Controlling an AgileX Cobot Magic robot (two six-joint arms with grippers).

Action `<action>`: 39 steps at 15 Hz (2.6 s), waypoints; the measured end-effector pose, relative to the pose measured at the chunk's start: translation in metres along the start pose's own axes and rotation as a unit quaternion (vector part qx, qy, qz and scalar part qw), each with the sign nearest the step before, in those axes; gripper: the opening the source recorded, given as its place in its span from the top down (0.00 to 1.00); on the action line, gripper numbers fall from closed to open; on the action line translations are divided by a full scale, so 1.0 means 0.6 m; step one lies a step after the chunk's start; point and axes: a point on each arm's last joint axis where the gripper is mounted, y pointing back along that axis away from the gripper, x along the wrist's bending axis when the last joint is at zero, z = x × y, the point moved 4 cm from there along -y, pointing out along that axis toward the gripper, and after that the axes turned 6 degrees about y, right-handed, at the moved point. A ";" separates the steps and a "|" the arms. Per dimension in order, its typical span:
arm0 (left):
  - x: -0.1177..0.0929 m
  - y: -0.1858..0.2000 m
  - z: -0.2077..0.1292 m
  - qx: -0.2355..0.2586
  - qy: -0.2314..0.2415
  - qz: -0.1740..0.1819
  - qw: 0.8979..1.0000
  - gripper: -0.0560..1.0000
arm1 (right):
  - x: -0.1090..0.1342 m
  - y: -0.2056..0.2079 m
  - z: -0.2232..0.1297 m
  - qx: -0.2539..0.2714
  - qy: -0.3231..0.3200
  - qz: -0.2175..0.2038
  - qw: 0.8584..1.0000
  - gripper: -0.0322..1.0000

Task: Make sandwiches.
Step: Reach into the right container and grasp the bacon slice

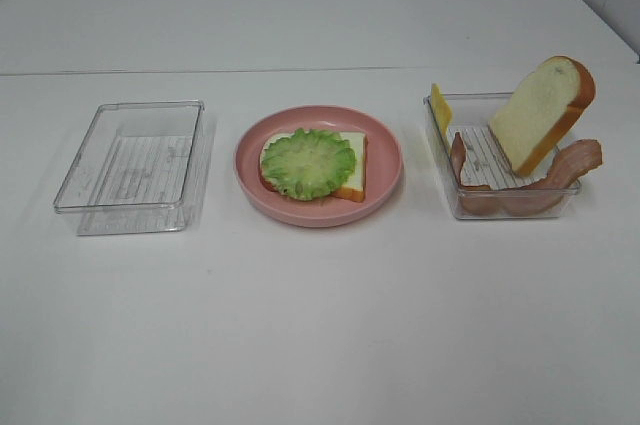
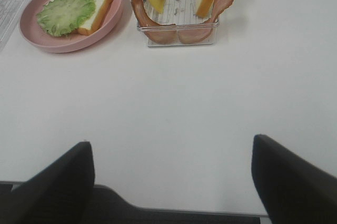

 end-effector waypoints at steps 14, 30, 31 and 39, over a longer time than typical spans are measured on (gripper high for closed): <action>-0.004 0.046 -0.018 -0.110 -0.006 -0.020 0.994 0.20 | 0.001 0.000 0.000 0.000 -0.001 0.002 1.000 0.20; -0.004 0.046 -0.018 -0.110 -0.008 -0.020 0.994 0.20 | -0.052 -0.226 0.211 0.228 -0.015 -0.040 0.973 0.11; -0.004 0.046 -0.018 -0.110 -0.008 -0.020 0.994 0.20 | -0.057 -0.259 0.220 0.264 -0.013 -0.040 0.964 0.11; -0.004 0.046 -0.018 -0.110 -0.008 -0.020 0.994 0.20 | -0.110 -0.448 0.273 0.349 -0.058 0.024 0.935 0.11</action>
